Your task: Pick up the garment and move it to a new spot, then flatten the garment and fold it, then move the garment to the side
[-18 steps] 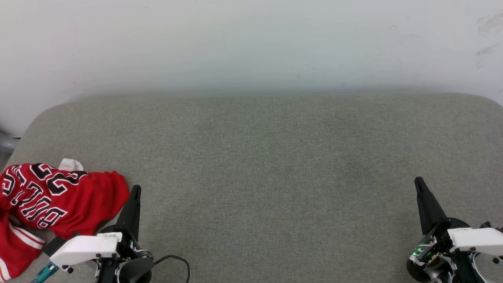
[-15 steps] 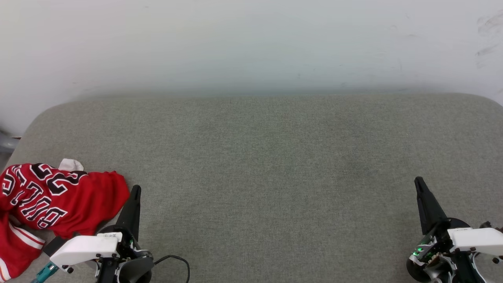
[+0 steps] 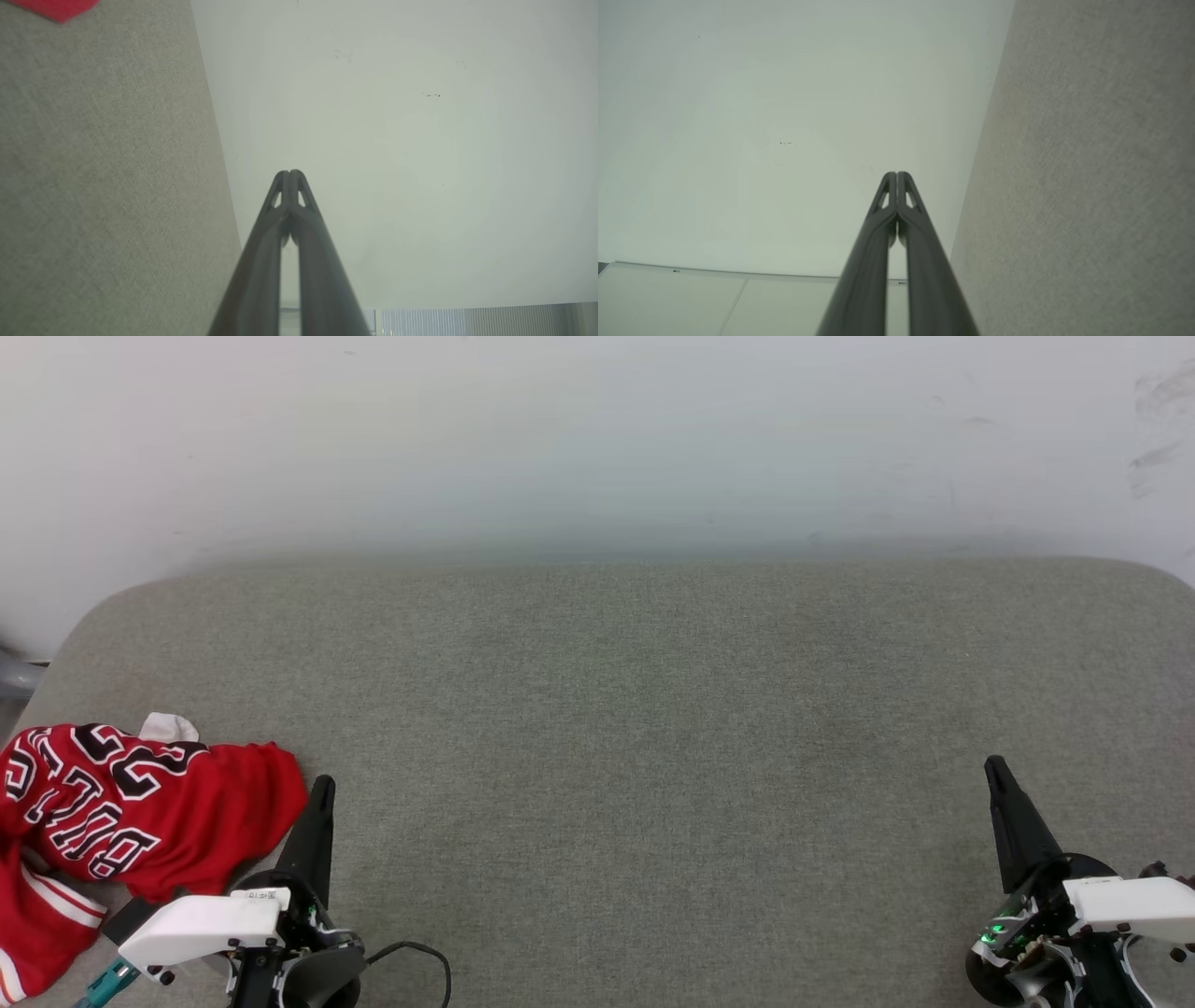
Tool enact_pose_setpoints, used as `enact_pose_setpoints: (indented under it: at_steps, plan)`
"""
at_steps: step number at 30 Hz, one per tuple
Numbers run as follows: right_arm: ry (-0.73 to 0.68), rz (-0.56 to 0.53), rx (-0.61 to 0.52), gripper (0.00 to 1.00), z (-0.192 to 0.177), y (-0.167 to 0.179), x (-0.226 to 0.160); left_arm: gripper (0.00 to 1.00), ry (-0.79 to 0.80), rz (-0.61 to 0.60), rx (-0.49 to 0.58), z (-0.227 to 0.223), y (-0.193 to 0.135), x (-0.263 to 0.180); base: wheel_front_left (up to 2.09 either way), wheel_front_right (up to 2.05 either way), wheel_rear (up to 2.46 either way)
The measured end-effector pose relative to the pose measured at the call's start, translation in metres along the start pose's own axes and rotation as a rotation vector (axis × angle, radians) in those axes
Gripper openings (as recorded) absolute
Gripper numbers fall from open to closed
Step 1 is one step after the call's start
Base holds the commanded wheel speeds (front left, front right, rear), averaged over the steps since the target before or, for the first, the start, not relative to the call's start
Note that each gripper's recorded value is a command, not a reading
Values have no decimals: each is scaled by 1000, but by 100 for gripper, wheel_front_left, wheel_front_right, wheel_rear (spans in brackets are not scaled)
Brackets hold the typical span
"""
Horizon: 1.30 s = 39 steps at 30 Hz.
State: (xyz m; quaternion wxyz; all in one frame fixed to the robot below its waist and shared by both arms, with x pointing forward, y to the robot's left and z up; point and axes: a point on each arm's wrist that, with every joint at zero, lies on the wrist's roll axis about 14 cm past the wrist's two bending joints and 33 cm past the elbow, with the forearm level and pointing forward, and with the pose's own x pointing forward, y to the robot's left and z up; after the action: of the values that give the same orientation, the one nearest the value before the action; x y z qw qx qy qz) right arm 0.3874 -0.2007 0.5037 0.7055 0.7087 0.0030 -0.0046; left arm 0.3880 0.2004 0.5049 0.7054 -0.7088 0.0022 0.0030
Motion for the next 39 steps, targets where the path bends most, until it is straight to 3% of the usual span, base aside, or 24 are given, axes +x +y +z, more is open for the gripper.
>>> enact_pose_setpoints:
  at_steps: [12,13,14,15,33,38,39]
  plan:
    - [0,-2,0,0,0,-1,0,0,0,2,0,0,1,0,0,0,0]
    - [-1,-12,1,100,0,-4,-2,100,1,12,-1,0,4,-1,0,0,0]
    - [-2,-28,2,0,0,-10,-4,0,0,28,-2,0,9,-4,0,0,0]
    - [-3,-44,3,100,0,-15,-7,100,-1,44,-4,-1,15,-6,0,0,0]
    - [-23,41,-42,100,-9,12,-6,100,16,-51,47,-21,-16,-5,0,0,0]
    - [-21,57,-102,100,-13,17,-8,100,16,-82,91,-25,-25,-6,0,0,0]
    - [-21,59,-169,100,-14,17,-9,100,19,-99,145,-27,-30,-7,0,0,0]
